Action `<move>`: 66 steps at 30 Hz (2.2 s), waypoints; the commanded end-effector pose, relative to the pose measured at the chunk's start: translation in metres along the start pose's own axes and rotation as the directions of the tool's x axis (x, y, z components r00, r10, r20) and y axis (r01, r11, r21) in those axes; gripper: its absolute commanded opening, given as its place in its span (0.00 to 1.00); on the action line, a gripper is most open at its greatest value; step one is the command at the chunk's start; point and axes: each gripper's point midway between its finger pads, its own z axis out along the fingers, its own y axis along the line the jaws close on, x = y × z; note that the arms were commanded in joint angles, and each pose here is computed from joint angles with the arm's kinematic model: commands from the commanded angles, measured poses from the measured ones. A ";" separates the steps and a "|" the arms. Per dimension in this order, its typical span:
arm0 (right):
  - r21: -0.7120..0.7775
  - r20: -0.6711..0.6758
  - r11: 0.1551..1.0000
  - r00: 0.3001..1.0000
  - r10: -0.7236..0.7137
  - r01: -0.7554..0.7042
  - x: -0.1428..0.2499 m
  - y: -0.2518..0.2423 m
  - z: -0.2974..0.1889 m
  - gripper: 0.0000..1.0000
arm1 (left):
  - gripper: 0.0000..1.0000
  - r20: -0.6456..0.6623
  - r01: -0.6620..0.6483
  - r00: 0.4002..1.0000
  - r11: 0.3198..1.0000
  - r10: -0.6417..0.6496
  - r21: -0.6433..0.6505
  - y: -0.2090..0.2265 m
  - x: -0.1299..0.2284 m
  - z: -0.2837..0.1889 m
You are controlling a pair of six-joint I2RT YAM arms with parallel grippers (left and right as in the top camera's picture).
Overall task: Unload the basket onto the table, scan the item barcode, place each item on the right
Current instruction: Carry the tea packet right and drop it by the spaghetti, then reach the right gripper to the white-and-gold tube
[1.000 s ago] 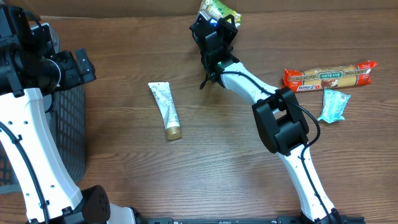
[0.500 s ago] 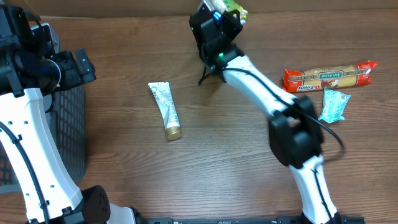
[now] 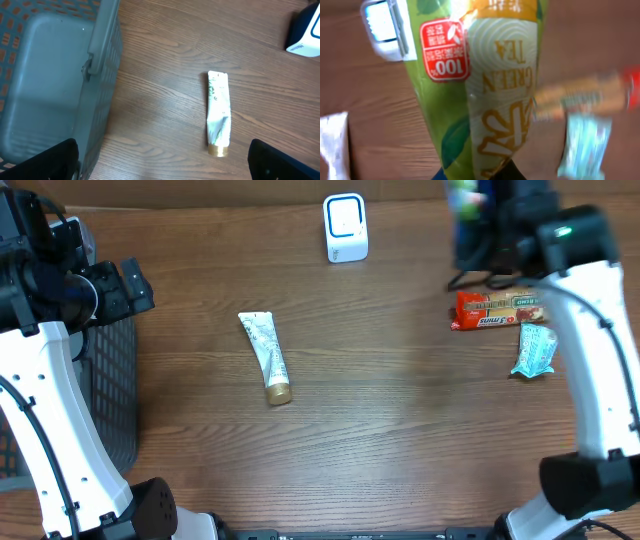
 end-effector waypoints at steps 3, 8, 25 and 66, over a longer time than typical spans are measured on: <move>0.085 -0.081 0.826 0.822 0.563 -0.558 0.024 -0.063 0.050 0.04 | 0.99 0.015 -0.023 1.000 1.000 0.023 0.001 -0.001 -0.003 -0.003; 0.154 -0.048 0.610 0.611 0.790 -0.777 0.056 -0.099 0.107 0.04 | 1.00 0.015 -0.023 1.000 1.000 0.023 0.001 -0.001 -0.003 -0.003; -0.117 -0.025 0.884 0.891 0.453 -0.453 0.018 -0.059 0.097 0.98 | 1.00 0.015 -0.023 1.000 1.000 0.023 0.001 -0.001 -0.003 -0.003; -0.587 0.007 0.637 0.790 -0.613 0.500 0.248 0.332 0.095 0.54 | 0.99 0.015 -0.023 1.000 1.000 0.023 0.001 -0.001 -0.003 -0.003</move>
